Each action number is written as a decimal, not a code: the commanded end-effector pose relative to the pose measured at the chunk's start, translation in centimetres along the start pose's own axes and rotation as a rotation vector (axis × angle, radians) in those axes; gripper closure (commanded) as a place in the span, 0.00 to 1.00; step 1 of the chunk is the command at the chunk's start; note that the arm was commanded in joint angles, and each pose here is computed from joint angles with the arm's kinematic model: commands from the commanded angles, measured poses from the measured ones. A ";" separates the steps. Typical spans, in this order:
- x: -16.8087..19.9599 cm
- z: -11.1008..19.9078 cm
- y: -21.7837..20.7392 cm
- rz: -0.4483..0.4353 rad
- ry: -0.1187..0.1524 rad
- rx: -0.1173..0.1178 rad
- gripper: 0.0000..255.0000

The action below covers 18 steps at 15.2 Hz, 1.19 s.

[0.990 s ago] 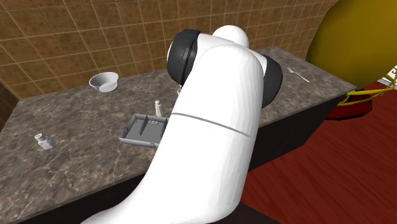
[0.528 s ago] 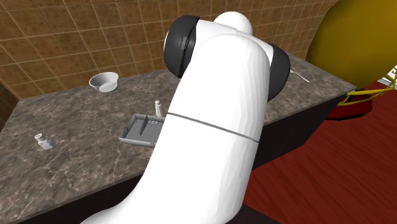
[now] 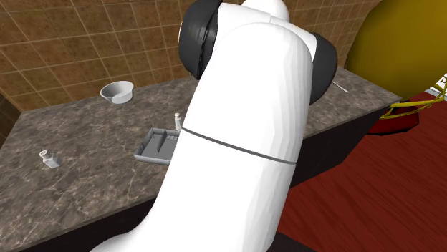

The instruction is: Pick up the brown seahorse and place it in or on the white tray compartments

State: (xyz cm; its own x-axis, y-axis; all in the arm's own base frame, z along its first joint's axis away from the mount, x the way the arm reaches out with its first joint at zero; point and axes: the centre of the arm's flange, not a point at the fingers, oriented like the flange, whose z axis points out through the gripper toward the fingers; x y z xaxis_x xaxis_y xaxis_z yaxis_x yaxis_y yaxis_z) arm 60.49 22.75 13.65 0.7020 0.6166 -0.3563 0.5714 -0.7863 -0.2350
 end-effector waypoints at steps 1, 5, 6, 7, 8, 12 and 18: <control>-0.3 -1.0 -0.3 0.000 0.000 0.000 1.00; -0.3 -1.6 -3.1 0.000 0.000 0.000 1.00; 0.0 -1.4 -4.4 0.000 0.000 0.000 1.00; 0.2 -1.2 -5.7 0.000 0.000 0.000 1.00; 0.4 -1.0 -7.0 0.000 0.000 0.000 1.00; 1.3 -0.3 -12.1 0.000 0.000 0.000 1.00; 2.6 0.8 -19.9 0.000 0.000 0.000 1.00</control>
State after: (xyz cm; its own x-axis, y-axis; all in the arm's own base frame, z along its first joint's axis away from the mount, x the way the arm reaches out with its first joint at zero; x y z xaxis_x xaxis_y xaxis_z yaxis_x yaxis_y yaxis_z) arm 51.02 38.81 16.53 0.7012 0.6173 -0.3567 0.5720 -0.7857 -0.2354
